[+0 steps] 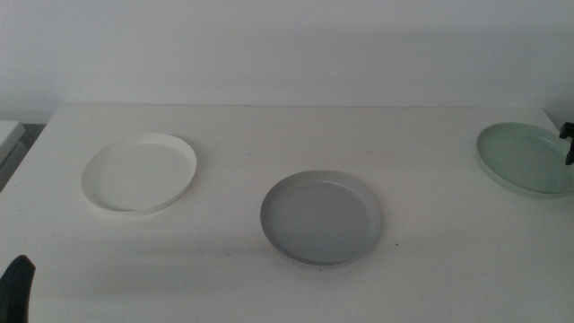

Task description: Stack the three bowls on top of each other.

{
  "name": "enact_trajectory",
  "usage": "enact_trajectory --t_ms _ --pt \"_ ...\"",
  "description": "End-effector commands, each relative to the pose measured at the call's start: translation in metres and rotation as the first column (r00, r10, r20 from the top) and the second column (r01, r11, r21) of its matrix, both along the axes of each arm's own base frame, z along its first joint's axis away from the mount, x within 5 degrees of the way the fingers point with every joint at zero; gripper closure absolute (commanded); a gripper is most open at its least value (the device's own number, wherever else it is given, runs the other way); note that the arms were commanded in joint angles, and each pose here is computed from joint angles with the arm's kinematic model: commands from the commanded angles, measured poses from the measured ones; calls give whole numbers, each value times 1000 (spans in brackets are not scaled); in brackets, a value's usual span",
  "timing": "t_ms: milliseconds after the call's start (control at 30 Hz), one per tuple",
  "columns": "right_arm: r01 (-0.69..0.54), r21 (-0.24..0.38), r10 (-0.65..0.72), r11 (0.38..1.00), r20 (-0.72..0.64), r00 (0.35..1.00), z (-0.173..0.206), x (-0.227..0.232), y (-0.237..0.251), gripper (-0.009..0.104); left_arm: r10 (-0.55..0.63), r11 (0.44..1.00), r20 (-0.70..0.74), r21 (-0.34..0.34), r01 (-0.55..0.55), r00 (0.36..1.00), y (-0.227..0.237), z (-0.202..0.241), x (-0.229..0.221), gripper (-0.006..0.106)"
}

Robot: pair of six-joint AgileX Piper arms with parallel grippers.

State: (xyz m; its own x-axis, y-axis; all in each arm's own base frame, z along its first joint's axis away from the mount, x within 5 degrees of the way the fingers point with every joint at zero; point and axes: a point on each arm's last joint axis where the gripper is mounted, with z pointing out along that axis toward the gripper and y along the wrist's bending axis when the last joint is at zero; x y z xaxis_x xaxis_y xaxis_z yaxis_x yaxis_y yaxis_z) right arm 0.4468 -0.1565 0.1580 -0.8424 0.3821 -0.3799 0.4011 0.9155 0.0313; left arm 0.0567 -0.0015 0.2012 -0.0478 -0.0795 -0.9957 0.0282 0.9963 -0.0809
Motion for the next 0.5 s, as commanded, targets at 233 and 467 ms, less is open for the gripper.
enact_trajectory --t_ms 233,467 --pt "7 -6 -7 1000 39 999 -10 6 -3 56 1 1000 17 -1 -1 1000 0 2 0 7" --pt "7 -2 -7 1000 27 1000 -17 6 -3 57 1 1000 17 -1 -1 1000 0 2 0 7"
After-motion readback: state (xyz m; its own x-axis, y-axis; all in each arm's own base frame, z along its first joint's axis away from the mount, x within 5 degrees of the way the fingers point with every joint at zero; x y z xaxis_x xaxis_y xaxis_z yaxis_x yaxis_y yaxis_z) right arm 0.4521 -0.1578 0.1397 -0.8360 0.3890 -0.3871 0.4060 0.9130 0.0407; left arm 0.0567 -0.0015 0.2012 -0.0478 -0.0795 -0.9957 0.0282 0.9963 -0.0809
